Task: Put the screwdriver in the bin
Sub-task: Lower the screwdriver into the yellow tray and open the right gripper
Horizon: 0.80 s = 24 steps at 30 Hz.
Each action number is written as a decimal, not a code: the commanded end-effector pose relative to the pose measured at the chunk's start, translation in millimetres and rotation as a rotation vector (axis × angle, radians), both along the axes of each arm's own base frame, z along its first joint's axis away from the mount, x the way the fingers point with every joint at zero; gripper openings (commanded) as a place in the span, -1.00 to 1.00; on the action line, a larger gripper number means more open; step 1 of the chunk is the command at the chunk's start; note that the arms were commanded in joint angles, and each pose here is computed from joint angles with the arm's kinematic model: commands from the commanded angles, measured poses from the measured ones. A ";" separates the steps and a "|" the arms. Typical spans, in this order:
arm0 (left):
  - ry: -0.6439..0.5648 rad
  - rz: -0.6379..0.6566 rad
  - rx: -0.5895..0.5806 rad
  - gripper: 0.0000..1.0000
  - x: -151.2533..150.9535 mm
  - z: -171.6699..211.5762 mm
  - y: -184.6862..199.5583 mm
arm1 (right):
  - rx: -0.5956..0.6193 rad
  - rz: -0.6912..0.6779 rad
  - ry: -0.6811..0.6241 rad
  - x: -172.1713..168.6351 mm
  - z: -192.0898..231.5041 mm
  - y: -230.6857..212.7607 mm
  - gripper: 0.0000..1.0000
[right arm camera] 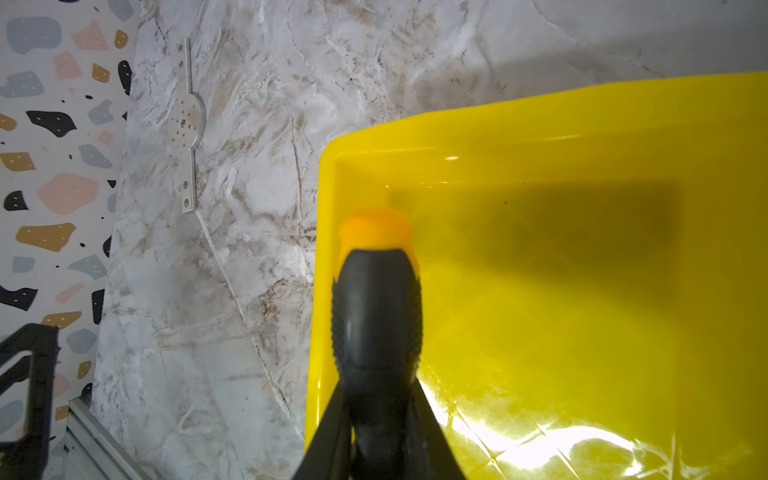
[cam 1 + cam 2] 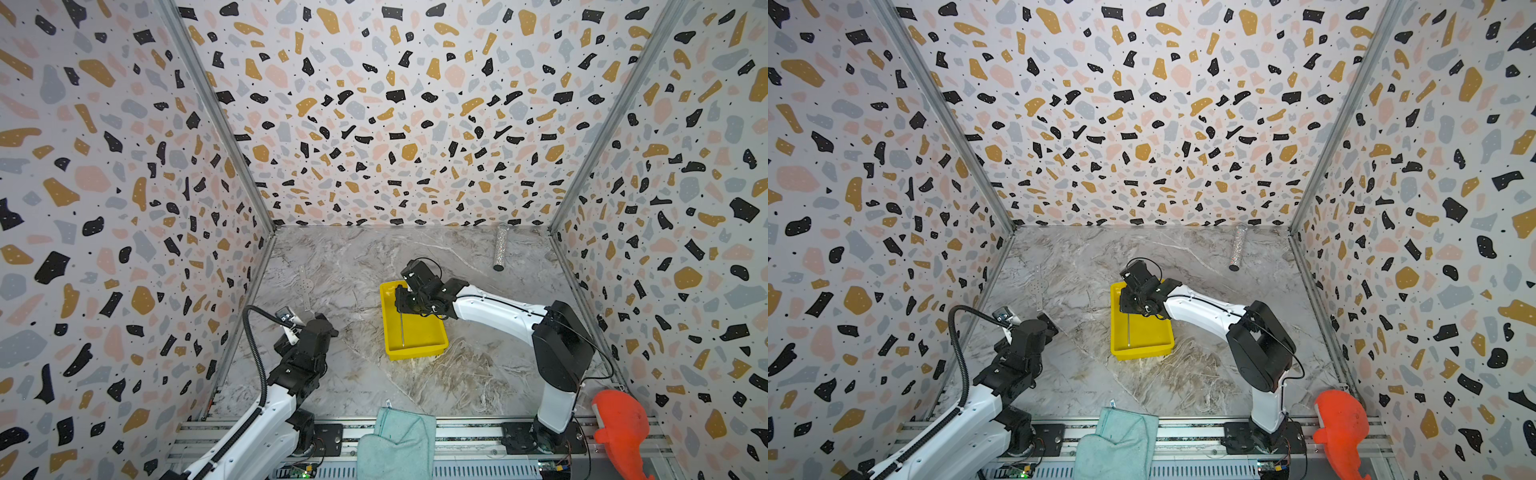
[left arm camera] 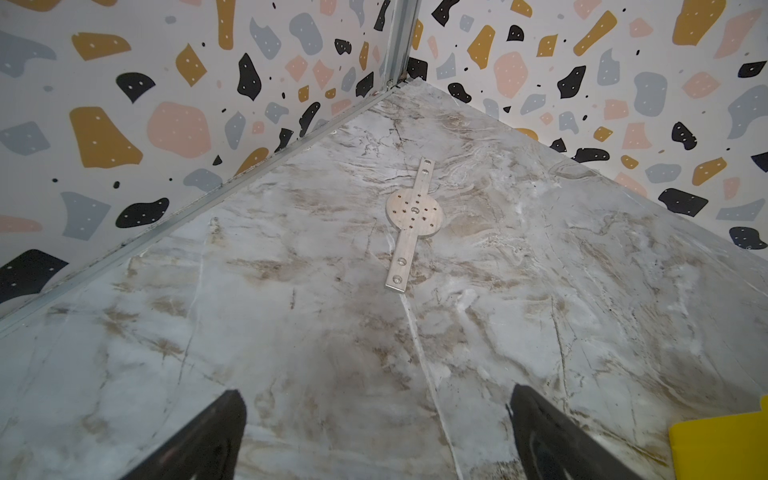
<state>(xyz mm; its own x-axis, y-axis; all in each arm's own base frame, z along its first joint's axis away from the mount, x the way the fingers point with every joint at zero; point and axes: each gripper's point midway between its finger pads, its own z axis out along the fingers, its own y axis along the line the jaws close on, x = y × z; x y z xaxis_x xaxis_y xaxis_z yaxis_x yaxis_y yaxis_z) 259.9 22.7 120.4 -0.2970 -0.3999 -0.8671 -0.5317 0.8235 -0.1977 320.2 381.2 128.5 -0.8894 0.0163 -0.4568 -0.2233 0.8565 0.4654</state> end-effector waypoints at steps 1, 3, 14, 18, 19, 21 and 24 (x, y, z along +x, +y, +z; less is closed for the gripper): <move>-0.019 0.004 0.002 0.99 2.3 2.4 0.8 | 0.064 -0.013 -0.021 8.6 19.5 10.9 -0.85; -0.021 0.004 0.002 0.99 2.6 2.8 0.8 | 0.066 -0.005 -0.005 8.6 13.4 14.0 -0.83; -0.023 0.013 0.006 0.99 1.5 3.5 2.4 | 0.021 -0.009 0.043 13.8 -19.5 9.4 -0.74; -0.020 0.011 0.007 1.00 2.4 2.9 1.9 | 0.030 -0.015 0.060 14.1 -25.9 8.9 -0.65; -0.019 0.012 0.008 0.99 2.6 2.8 2.2 | 0.030 -0.015 0.063 15.2 -26.8 9.1 -0.63; -0.012 0.013 0.013 1.00 2.4 2.1 2.5 | 0.030 -0.011 0.064 16.5 -25.1 10.1 -0.57; -0.010 0.017 0.012 0.99 2.0 2.1 2.8 | 0.010 -0.019 0.059 17.3 -24.9 5.3 -0.44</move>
